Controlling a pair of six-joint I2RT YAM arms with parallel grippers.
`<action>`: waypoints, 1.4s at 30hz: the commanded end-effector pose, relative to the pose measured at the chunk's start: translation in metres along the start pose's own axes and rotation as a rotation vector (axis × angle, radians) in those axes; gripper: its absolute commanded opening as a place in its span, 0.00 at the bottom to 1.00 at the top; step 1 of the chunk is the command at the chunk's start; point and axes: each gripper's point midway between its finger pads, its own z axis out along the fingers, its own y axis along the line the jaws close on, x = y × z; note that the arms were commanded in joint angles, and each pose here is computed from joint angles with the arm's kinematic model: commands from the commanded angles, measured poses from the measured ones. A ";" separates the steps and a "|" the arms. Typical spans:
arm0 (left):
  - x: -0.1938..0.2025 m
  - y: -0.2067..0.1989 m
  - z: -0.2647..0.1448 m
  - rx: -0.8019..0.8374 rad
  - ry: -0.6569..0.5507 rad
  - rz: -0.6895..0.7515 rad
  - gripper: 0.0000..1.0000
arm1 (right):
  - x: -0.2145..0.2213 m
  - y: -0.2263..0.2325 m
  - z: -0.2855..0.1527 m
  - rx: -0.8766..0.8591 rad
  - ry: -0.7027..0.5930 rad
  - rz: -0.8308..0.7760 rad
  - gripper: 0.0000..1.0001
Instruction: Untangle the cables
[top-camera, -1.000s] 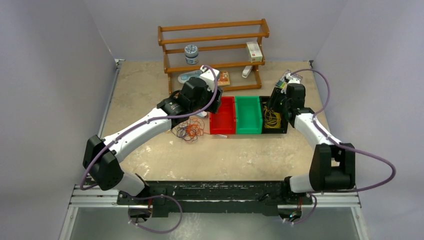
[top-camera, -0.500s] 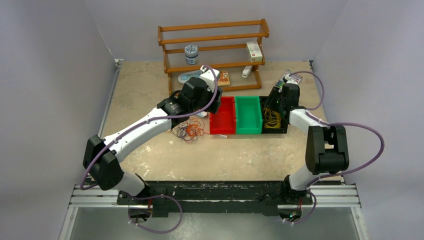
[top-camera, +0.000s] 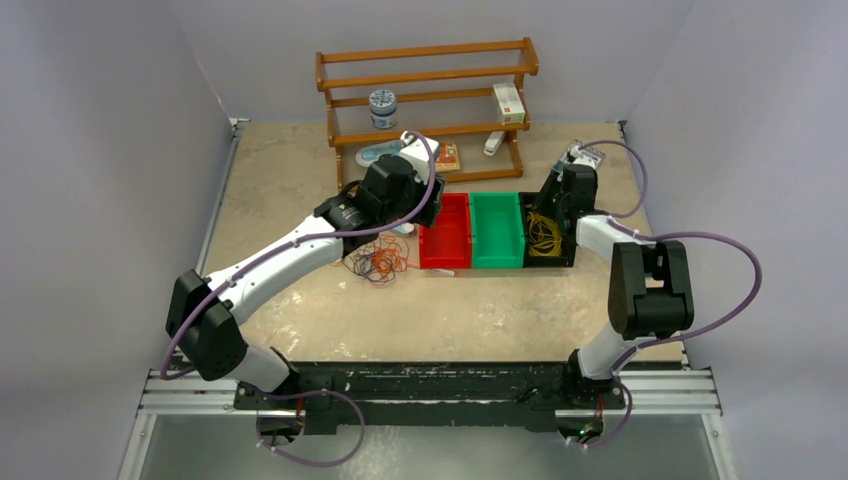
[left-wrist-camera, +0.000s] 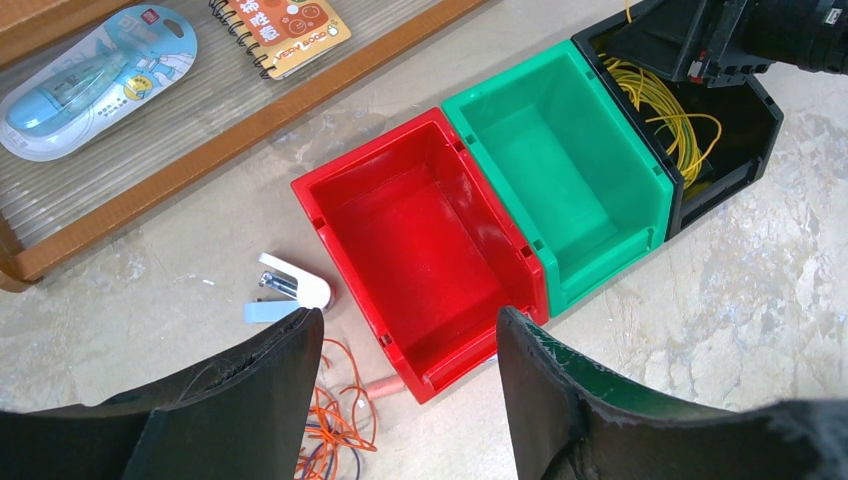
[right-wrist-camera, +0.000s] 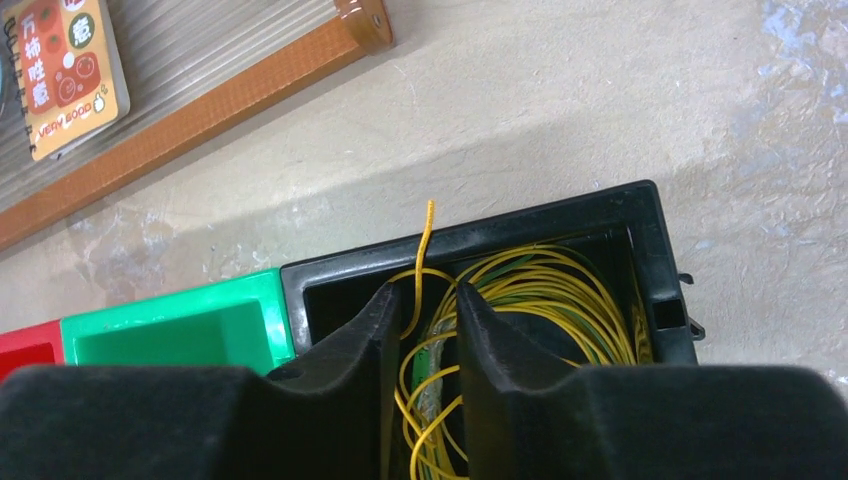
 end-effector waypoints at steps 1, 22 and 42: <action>-0.015 0.002 -0.003 -0.008 -0.047 0.001 0.63 | -0.022 0.000 0.000 0.019 -0.072 0.001 0.25; -0.012 0.001 0.000 0.000 -0.038 0.002 0.63 | 0.017 -0.019 -0.006 0.071 0.045 -0.039 0.16; -0.015 0.001 -0.003 -0.002 -0.045 0.000 0.63 | -0.042 -0.007 -0.092 0.094 -0.086 -0.067 0.53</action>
